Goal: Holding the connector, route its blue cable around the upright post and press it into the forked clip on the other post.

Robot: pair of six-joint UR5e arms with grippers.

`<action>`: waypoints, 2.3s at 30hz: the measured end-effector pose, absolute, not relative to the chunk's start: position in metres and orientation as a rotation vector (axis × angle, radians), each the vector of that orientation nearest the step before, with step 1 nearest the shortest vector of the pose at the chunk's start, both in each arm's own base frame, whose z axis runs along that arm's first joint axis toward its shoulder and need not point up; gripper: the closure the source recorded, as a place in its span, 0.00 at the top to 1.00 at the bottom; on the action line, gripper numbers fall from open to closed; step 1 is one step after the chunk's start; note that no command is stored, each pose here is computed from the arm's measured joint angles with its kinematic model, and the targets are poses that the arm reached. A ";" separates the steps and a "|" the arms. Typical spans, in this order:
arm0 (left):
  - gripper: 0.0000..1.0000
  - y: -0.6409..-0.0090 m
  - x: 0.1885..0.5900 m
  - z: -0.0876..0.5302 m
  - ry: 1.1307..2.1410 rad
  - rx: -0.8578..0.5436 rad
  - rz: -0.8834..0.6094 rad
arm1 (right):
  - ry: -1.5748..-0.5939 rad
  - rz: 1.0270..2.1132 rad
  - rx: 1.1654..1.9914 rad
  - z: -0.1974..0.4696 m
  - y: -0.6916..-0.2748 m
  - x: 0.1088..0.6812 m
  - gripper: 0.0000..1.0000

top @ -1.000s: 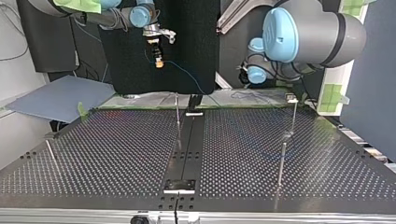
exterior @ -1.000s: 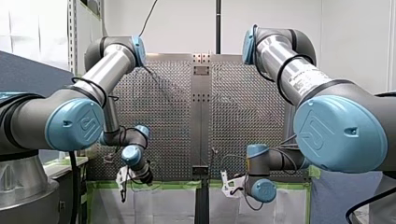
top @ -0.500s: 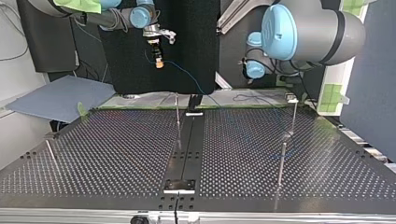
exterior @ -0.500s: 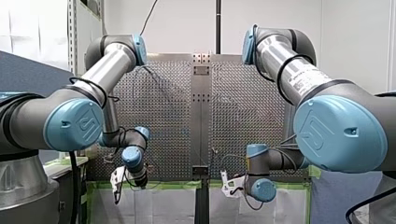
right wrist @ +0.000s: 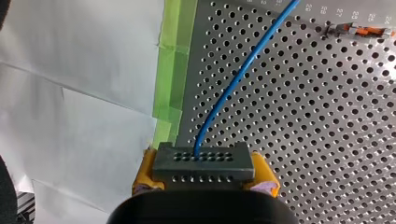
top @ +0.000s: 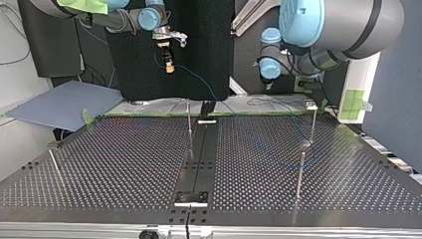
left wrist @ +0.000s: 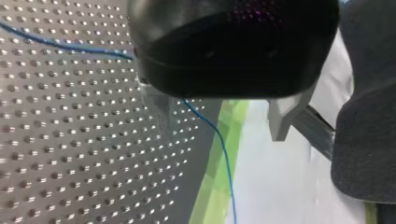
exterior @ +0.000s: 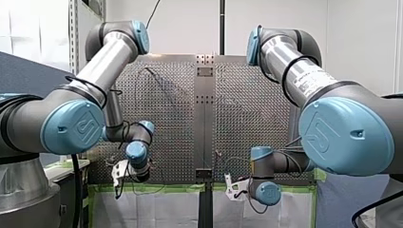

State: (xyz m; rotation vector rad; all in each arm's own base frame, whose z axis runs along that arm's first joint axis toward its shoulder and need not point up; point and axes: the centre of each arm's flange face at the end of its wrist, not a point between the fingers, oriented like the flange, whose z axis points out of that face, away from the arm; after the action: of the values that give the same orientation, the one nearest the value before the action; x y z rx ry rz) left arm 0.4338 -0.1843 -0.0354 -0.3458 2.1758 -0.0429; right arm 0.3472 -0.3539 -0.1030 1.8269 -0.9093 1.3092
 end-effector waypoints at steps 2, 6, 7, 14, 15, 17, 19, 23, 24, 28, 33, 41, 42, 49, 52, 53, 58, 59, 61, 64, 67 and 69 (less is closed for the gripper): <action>0.98 -0.182 0.430 -0.030 2.157 -0.366 -0.035 | -0.909 1.310 1.826 -0.103 -0.354 0.347 0.00; 0.98 -0.180 0.423 -0.019 2.116 -0.410 -0.030 | -0.910 1.310 1.826 -0.103 -0.354 0.347 0.00; 0.98 -0.179 0.420 -0.016 2.106 -0.424 -0.027 | -0.910 1.310 1.827 -0.103 -0.354 0.347 0.00; 0.98 -0.172 0.394 0.000 2.114 -0.468 0.034 | -0.910 1.309 1.827 -0.103 -0.354 0.347 0.00; 0.98 -0.171 0.390 0.003 2.118 -0.470 0.044 | -0.911 1.309 1.827 -0.103 -0.354 0.347 0.00; 0.98 -0.168 0.382 0.008 2.127 -0.478 0.071 | -0.912 1.311 1.826 -0.103 -0.354 0.347 0.00; 0.98 -0.165 0.378 0.015 2.128 -0.487 0.098 | -0.914 1.312 1.825 -0.103 -0.354 0.347 0.00; 0.98 -0.160 0.375 0.029 2.120 -0.505 0.139 | -0.918 1.313 1.821 -0.103 -0.355 0.346 0.00; 0.98 -0.160 0.375 0.032 2.116 -0.508 0.144 | -0.920 1.313 1.821 -0.103 -0.356 0.346 0.00; 0.98 -0.159 0.381 0.050 2.094 -0.516 0.149 | -0.925 1.316 1.818 -0.103 -0.357 0.346 0.00; 0.98 -0.163 0.396 0.074 2.059 -0.513 0.134 | -0.927 1.317 1.816 -0.102 -0.359 0.346 0.00; 0.98 -0.166 0.418 0.117 2.005 -0.517 0.112 | -0.934 1.315 1.818 -0.102 -0.361 0.346 0.00; 0.98 -0.166 0.420 0.123 1.997 -0.520 0.108 | -0.936 1.314 1.819 -0.102 -0.361 0.346 0.00; 0.98 -0.164 0.440 0.175 1.918 -0.558 0.063 | -0.943 1.308 1.823 -0.103 -0.361 0.346 0.00; 0.98 -0.164 0.449 0.200 1.872 -0.570 0.039 | -0.947 1.314 1.816 -0.103 -0.362 0.346 0.00; 0.98 -0.164 0.451 0.206 1.861 -0.574 0.034 | -0.950 1.318 1.813 -0.102 -0.362 0.346 0.00; 0.98 -0.160 0.455 0.238 1.819 -0.589 0.034 | -0.961 1.332 1.804 -0.102 -0.364 0.347 0.00; 0.98 -0.159 0.455 0.243 1.816 -0.590 0.035 | -0.961 1.333 1.804 -0.102 -0.364 0.348 0.00; 0.98 -0.158 0.452 0.252 1.813 -0.592 0.036 | -0.961 1.334 1.804 -0.102 -0.365 0.349 0.00; 0.98 -0.156 0.446 0.264 1.811 -0.592 0.038 | -0.959 1.335 1.806 -0.101 -0.366 0.351 0.00; 0.98 -0.155 0.440 0.276 1.811 -0.588 0.043 | -0.960 1.331 1.811 -0.101 -0.368 0.353 0.00; 0.98 -0.154 0.436 0.282 1.813 -0.585 0.046 | -0.961 1.329 1.813 -0.101 -0.369 0.353 0.00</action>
State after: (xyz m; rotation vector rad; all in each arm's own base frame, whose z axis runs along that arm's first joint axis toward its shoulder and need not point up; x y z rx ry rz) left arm 0.4365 -0.1542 0.2822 -0.5850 1.8126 0.0459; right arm 0.3532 -0.3690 -0.1008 1.8130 -0.9608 1.3294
